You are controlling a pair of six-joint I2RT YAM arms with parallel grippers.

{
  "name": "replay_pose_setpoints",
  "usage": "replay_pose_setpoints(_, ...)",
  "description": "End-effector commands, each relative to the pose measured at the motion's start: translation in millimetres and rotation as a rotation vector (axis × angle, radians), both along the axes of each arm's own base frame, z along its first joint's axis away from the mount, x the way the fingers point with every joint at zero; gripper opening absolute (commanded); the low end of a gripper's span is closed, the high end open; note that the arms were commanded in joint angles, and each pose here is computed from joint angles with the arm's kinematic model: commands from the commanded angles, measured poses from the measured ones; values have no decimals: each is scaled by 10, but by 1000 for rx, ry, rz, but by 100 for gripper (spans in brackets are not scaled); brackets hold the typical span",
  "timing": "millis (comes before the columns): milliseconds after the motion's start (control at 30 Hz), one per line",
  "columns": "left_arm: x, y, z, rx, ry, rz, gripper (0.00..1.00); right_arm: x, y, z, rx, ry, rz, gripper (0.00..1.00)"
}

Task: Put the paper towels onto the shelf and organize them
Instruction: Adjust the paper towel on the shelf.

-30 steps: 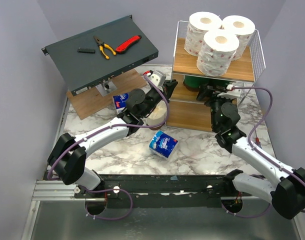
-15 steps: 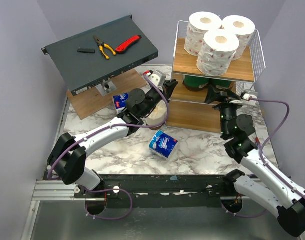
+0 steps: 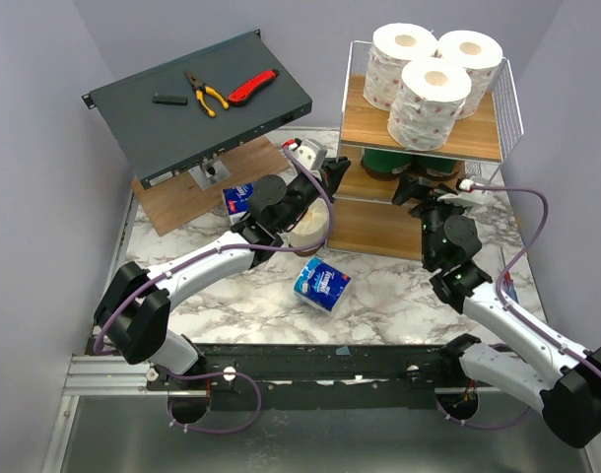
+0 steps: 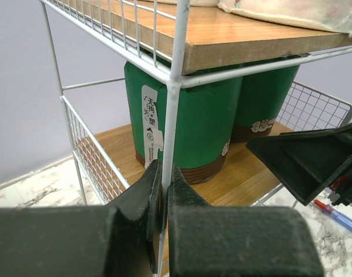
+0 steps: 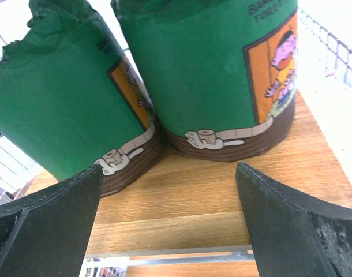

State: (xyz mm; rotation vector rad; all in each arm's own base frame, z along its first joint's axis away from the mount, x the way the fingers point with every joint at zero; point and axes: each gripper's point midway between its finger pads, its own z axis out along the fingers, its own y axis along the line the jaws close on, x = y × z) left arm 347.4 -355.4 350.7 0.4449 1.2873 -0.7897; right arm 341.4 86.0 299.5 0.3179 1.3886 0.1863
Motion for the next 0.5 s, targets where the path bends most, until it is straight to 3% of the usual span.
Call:
replay_pose_setpoints(0, -116, -158, -68, -21, 57, -87, 0, 56, 162, -24, 63, -11, 36, 100)
replay_pose_setpoints(300, -145, -166, -56, -19, 56, -93, 0, 192, 570, -78, 70, 1, 80, 100)
replay_pose_setpoints(467, -177, -184, -59, -14, 51, -98, 0, 346, 522, -200, 66, 54, -45, 100)
